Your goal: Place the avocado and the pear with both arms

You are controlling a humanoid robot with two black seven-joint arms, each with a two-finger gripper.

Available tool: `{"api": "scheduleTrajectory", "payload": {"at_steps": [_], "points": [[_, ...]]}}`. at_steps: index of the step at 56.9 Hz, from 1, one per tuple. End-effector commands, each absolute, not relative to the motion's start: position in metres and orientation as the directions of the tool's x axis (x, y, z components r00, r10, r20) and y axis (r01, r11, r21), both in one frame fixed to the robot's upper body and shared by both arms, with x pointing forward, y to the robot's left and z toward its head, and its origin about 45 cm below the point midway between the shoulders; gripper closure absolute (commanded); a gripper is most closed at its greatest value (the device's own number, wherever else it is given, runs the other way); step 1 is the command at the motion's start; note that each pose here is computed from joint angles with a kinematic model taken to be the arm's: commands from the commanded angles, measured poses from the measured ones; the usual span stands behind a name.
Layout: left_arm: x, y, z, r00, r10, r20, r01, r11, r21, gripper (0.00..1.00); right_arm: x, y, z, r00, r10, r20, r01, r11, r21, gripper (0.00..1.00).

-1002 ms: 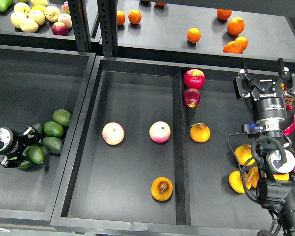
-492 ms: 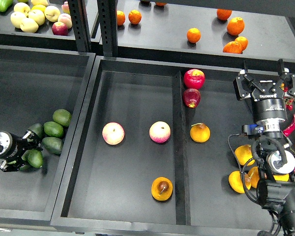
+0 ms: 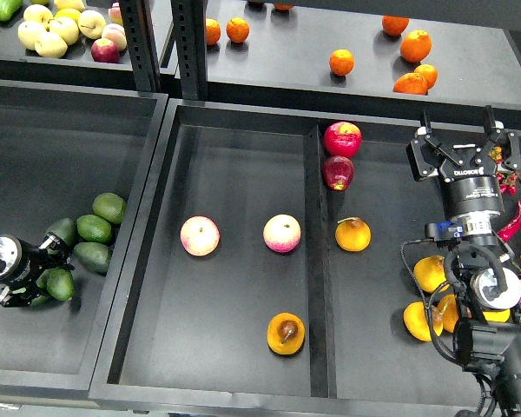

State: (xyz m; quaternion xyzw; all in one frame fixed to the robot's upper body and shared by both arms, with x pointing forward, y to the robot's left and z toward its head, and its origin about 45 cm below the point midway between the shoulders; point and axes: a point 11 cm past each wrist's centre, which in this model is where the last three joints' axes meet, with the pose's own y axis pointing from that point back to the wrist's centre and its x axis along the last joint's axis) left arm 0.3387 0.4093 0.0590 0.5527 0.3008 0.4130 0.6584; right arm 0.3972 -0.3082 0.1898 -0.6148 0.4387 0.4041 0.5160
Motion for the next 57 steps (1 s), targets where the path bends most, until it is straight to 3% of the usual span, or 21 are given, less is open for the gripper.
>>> {"api": "scheduleTrajectory", "payload": {"at_steps": [1, 32, 44, 57], "points": [[0.339, 0.409, 0.059, 0.479, 0.876, 0.061, -0.211, 0.047, 0.976, 0.31, 0.397, -0.308, 0.188, 0.285, -0.123, -0.951, -0.957, -0.083, -0.276, 0.01], [0.339, 0.410, 0.059, 0.478, 0.876, 0.065, -0.213, 0.044, 0.976, 0.23, 0.394, -0.306, 0.183, 0.272, -0.144, -0.951, -0.960, -0.112, -0.258, 0.01], [0.340, 0.410, 0.059, 0.474, 0.878, 0.066, -0.213, 0.041, 0.976, 0.22, 0.397, -0.298, 0.184, 0.276, -0.294, -0.915, -0.936, -0.299, -0.186, 0.01], [0.342, 0.404, 0.058, 0.473, 0.879, 0.057, -0.217, 0.053, 0.975, 0.21, 0.406, -0.285, 0.179, 0.300, -0.477, -0.826, -0.859, -0.512, -0.016, 0.01]]}}
